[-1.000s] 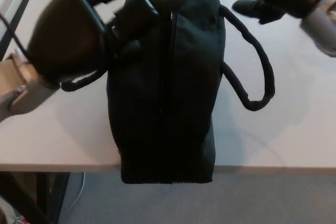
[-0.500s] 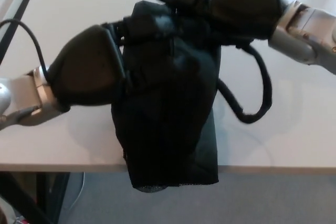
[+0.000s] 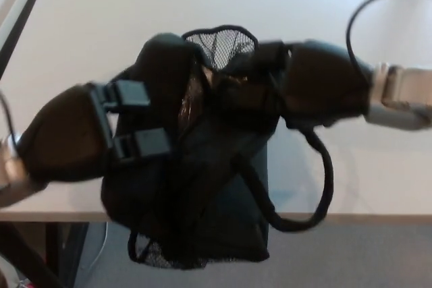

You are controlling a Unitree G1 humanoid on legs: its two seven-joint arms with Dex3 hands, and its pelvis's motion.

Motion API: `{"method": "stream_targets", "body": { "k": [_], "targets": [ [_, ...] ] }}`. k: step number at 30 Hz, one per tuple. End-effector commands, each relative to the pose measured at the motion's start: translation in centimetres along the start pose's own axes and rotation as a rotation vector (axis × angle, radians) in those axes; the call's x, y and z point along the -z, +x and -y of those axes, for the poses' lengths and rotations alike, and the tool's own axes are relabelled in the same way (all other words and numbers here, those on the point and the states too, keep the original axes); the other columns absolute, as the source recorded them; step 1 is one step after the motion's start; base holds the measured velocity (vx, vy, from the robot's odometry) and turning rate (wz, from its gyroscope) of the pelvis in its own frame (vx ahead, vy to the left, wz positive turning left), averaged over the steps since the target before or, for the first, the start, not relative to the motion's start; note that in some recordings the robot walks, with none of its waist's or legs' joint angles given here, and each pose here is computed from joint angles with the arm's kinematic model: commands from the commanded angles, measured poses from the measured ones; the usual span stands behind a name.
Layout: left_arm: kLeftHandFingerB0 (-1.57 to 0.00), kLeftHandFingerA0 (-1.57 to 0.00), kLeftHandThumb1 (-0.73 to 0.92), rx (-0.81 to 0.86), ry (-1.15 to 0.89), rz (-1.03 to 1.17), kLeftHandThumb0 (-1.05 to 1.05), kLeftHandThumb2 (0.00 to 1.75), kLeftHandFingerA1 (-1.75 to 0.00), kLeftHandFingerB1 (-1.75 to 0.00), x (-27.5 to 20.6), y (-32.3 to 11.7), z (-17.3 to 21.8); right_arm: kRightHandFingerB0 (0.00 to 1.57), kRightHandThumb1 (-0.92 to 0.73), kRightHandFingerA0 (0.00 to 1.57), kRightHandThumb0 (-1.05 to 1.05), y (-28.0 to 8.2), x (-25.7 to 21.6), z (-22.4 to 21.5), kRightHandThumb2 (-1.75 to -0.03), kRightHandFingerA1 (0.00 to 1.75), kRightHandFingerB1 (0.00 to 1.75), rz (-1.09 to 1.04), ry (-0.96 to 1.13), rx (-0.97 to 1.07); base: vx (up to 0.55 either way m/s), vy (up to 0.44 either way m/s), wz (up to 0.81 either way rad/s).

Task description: A lunch bag is kept on the middle of the desk and the robot uses both its hands to grab the opening of the bag from the left and right and moves its hands away from each other to spread the bag open

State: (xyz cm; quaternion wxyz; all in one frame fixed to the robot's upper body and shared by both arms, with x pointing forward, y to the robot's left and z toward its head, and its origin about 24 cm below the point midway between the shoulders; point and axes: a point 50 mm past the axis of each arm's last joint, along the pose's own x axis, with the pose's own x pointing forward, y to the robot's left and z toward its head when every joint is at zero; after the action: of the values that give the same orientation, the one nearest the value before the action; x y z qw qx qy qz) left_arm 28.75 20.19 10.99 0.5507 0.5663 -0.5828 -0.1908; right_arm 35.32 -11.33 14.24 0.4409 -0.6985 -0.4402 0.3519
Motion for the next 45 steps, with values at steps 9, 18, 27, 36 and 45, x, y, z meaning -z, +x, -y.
{"method": "stream_targets", "body": {
  "k": [9, 18, 27, 36, 45],
  "targets": [
    [-1.03, -1.06, 0.48, -0.041, -0.16, -0.382, -0.1, 0.89, -1.25, -0.77, -3.5, -6.2, 2.8, 0.21, -0.58, 0.29, -0.22, -3.9, -1.4, -2.8, -0.59, 0.34, 0.29, 0.022, 0.035, -0.004, 0.0, 0.0, 0.0],
    [-1.02, -1.02, 0.52, -0.027, -0.172, -0.426, -0.12, 0.9, -1.32, -0.79, -4.0, -6.8, 3.3, 0.2, -0.6, 0.31, -0.26, -4.0, -2.1, -3.4, -0.59, 0.34, 0.28, 0.033, 0.071, 0.026, 0.0, 0.0, 0.0],
    [-1.01, -1.02, 0.48, -0.058, -0.17, -0.411, -0.11, 0.92, -1.31, -0.79, -3.6, -6.0, 2.9, 0.16, -0.6, 0.3, -0.26, -4.1, -2.0, -3.3, -0.61, 0.35, 0.28, 0.04, 0.062, 0.029, 0.0, 0.0, 0.0],
    [-0.87, -0.99, 0.61, -0.29, -0.082, -0.238, -0.19, 0.61, -0.56, -0.59, -1.5, -0.3, -1.1, 0.18, -0.52, 0.36, -0.32, -3.4, -0.5, -2.3, -0.57, 0.35, 0.28, -0.019, -0.009, 0.051, 0.0, 0.0, 0.0],
    [-0.12, -0.32, 0.52, -0.585, 0.148, 0.014, -0.02, 0.73, -0.35, -0.33, 1.6, 11.6, -8.4, 0.1, -0.65, 0.13, -0.5, -0.1, 6.4, 6.6, -0.62, 0.31, 0.2, -0.307, -0.269, 0.265, 0.0, 0.0, 0.0]
  ]
}}
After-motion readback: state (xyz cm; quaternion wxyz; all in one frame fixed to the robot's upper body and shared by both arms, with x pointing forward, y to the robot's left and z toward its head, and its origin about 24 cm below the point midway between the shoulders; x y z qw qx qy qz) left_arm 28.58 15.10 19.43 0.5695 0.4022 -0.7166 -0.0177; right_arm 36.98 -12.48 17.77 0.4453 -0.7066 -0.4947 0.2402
